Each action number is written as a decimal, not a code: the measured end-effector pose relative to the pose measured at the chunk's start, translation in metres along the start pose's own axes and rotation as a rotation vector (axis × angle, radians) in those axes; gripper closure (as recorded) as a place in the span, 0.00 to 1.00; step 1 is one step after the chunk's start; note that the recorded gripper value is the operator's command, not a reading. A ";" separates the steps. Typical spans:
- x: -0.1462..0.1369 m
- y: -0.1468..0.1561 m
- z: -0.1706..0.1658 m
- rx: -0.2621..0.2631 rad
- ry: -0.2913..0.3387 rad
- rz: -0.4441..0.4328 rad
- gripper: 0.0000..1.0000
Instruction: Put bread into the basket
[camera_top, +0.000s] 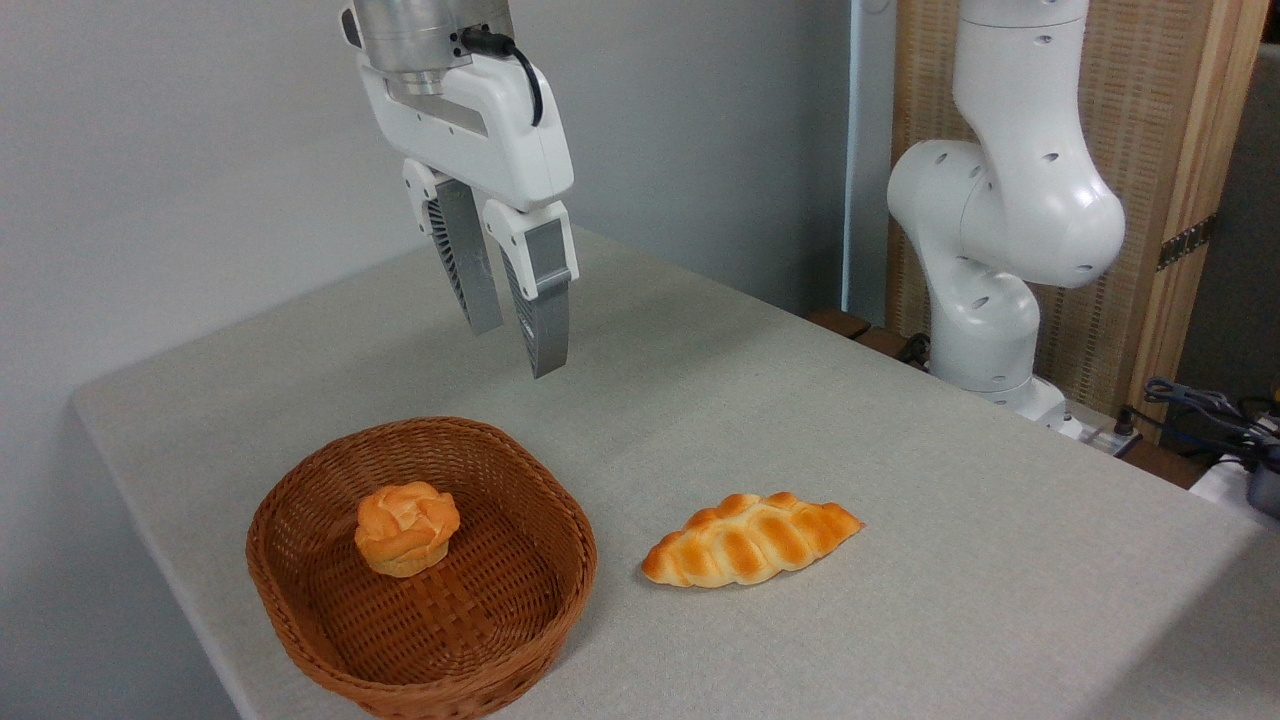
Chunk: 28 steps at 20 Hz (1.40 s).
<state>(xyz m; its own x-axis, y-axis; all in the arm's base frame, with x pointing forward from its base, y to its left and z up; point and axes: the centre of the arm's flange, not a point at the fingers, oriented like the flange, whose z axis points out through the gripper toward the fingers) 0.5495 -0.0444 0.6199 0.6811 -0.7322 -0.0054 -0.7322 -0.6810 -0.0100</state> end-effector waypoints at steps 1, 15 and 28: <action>0.000 0.000 0.000 0.000 0.000 0.000 0.00; -0.002 -0.001 -0.001 0.002 0.003 -0.001 0.00; -0.080 0.009 0.116 -0.024 -0.209 0.216 0.00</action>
<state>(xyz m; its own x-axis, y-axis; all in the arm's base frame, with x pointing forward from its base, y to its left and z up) 0.4890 0.0093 0.5043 0.4939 -0.8436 -0.2107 -0.8583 -0.5118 0.0372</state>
